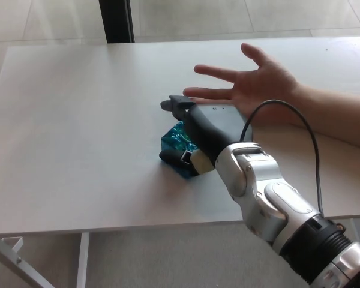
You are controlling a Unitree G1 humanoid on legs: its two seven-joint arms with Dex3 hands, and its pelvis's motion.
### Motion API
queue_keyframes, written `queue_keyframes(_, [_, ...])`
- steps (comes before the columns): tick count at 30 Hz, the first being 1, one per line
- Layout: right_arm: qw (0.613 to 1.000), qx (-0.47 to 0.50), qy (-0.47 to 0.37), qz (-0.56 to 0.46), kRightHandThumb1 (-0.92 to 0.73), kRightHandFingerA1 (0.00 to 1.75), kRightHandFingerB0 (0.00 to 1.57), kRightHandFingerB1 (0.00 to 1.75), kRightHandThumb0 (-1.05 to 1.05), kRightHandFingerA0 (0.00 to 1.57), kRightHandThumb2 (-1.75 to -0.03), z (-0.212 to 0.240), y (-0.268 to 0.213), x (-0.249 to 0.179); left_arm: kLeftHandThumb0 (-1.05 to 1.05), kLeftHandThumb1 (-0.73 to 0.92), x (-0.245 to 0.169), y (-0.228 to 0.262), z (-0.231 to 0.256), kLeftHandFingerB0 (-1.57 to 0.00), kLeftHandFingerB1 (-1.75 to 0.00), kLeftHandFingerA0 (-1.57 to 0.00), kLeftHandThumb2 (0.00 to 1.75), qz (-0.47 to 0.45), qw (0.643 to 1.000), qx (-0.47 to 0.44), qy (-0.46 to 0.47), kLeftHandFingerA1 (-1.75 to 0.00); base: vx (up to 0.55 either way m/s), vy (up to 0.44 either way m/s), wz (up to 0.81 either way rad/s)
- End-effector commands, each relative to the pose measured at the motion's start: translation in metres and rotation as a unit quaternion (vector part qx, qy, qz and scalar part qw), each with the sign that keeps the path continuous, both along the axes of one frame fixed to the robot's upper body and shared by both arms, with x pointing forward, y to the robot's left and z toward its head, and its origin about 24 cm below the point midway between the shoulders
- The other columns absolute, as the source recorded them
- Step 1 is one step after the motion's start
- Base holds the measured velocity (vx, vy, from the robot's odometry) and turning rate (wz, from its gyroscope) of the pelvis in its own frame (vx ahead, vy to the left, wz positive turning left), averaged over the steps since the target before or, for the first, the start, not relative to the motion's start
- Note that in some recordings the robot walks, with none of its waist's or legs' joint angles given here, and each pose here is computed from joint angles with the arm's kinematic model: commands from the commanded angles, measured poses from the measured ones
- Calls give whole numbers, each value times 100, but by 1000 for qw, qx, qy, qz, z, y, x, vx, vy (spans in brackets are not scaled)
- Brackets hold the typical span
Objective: The robot uses its right hand to pick up a cube kept in the middle of the desk infront of it and hands it to a person
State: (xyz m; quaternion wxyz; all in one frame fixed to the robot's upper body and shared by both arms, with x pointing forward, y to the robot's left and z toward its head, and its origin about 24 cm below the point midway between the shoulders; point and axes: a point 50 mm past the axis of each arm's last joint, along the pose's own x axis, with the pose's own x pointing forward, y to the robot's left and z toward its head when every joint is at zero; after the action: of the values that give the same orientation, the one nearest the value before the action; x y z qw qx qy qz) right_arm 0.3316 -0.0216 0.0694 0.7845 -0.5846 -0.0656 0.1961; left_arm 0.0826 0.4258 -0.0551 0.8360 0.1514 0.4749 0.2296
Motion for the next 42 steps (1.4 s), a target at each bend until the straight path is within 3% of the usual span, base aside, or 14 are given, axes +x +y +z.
queue_keyframes(1, [979,-152,129,-37,-58,124,15,49,-83,91,-96,-22,-3,1,-74,75,5,2,4,-57,-44,-71,62,-16,1000,6,-4,-59,0,0,0])
queue_keyframes(5, [968,-223,107,-35,-55,124,17,47,-60,90,-88,-29,-6,-5,-75,74,2,2,3,-58,-44,-70,62,-18,1000,8,0,-57,0,0,0])
queue_keyframes(6, [966,-235,101,-34,-67,139,24,36,-46,80,-60,-30,-7,-6,-75,74,2,2,4,-58,-44,-69,62,-19,1000,6,-1,-56,0,0,0])
queue_keyframes(9, [956,-281,85,-23,-61,141,29,38,-46,87,-62,-45,-13,-16,-73,75,-2,3,3,-59,-44,-70,63,-18,1000,3,9,-59,0,0,0])
queue_keyframes(14, [919,-377,113,-25,-78,141,40,45,-53,80,-66,-60,-20,-18,-74,75,-6,4,3,-58,-44,-72,63,-24,999,10,21,-60,0,0,0])
queue_keyframes(17, [915,-384,118,-26,-63,144,58,54,-41,82,-62,-63,-24,-20,-72,75,-8,4,2,-57,-43,-70,63,-18,1000,6,20,-57,0,0,0])
queue_keyframes(21, [916,-383,112,-28,-63,151,59,70,-43,80,-70,-60,-29,-19,-73,75,-7,3,2,-58,-43,-69,63,-13,1000,2,17,-56,0,0,0])
queue_keyframes(24, [913,-394,101,-25,-57,154,58,57,-39,84,-65,-57,-30,-17,-74,75,-5,3,2,-60,-44,-72,63,-13,1000,4,15,-58,0,0,0])
queue_keyframes(27, [929,-362,63,-31,-52,160,69,64,-37,88,-65,-57,-33,-20,-73,75,-5,3,2,-60,-44,-71,63,-14,1000,6,13,-57,0,0,0])
queue_keyframes(28, [950,-312,4,-23,-53,168,78,86,-30,93,-72,-56,-35,-21,-72,76,-4,4,4,-59,-45,-69,63,-20,1000,6,6,-57,0,0,0])
queue_keyframes(33, [978,-193,-81,-2,-52,174,76,86,-26,96,-70,-55,-40,-30,-72,77,-2,4,5,-57,-44,-68,63,-20,1000,3,8,-56,0,0,0])
queue_keyframes(35, [983,-158,-92,-3,-56,175,76,87,-33,83,-69,-55,-41,-31,-72,77,-2,4,5,-57,-44,-67,63,-20,1000,1,5,-56,0,0,0])
queue_keyframes(38, [991,-84,-106,-4,-55,175,73,130,-28,85,-81,-52,-41,-33,-76,76,-4,4,4,-57,-44,-68,63,-13,1000,0,5,-56,0,0,0])
queue_keyframes(42, [992,-12,-128,-12,-66,175,74,148,-24,92,-99,-44,-40,-34,-74,77,-4,4,4,-59,-44,-70,63,-14,1000,1,4,-57,0,0,0])
